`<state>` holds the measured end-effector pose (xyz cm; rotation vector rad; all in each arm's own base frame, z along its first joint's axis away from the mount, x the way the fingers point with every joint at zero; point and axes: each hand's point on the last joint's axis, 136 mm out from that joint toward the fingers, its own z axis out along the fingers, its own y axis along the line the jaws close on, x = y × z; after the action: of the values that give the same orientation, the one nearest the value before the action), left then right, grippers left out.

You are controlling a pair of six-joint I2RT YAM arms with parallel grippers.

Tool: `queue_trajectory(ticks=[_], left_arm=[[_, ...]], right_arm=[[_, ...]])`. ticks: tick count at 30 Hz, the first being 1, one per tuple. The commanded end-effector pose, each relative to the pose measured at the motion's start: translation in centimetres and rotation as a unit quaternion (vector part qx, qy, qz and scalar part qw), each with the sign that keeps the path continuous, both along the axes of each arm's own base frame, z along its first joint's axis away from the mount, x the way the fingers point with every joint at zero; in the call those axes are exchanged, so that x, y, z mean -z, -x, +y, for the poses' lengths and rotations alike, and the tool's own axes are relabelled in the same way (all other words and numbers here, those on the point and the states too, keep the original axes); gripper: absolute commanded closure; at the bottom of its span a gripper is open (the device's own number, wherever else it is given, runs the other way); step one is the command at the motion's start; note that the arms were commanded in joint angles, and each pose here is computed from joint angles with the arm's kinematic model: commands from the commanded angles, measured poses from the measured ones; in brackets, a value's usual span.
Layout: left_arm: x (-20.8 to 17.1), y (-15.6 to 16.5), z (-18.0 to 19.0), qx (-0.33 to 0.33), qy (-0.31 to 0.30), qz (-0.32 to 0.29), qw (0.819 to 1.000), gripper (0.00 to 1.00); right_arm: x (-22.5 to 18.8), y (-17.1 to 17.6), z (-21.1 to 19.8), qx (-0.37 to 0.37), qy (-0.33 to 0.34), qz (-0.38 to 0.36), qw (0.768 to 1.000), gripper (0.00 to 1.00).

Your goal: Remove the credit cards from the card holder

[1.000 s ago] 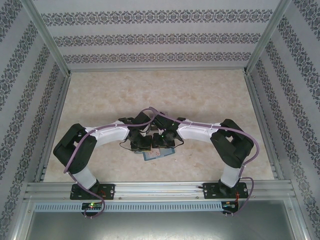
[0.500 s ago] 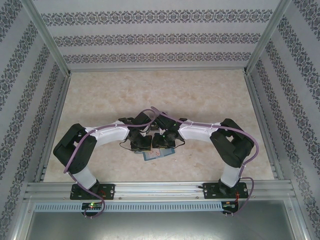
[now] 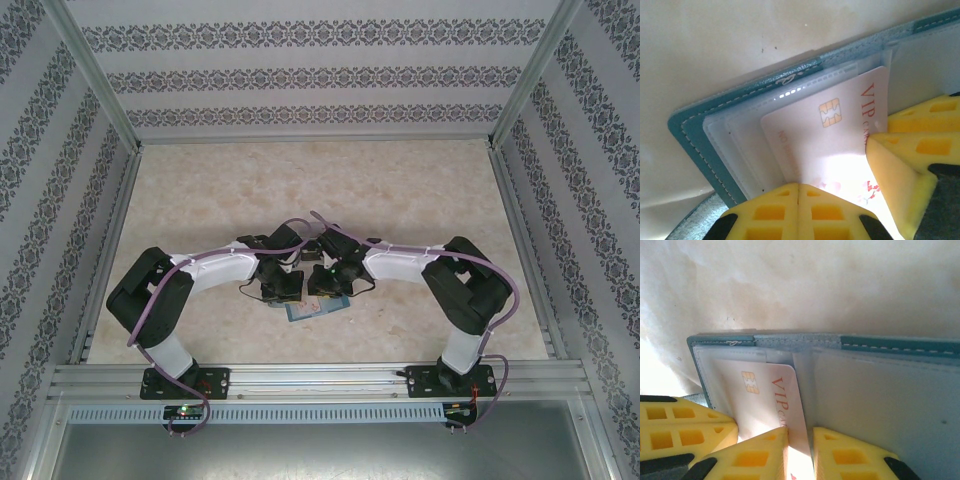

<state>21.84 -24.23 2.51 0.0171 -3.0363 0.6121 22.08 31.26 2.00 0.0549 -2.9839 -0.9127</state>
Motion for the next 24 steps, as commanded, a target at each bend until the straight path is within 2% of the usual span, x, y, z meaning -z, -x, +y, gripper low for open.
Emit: queue_trajectory(ticks=[1,18,24], left_arm=[[1.4,0.9,0.9,0.009,-0.03,0.011,0.999,1.0],[0.9,0.9,0.9,0.008,-0.029,0.006,1.0,1.0],[0.2,0.7,1.1,0.007,-0.032,-0.001,0.999,1.0]], right_arm=[[-0.9,0.7,1.7,-0.014,-0.052,0.009,0.998,0.83],[-1.0,0.6,0.6,-0.002,-0.053,0.001,0.999,0.98],[-1.3,0.1,-0.6,0.006,-0.038,-0.013,0.999,1.0]])
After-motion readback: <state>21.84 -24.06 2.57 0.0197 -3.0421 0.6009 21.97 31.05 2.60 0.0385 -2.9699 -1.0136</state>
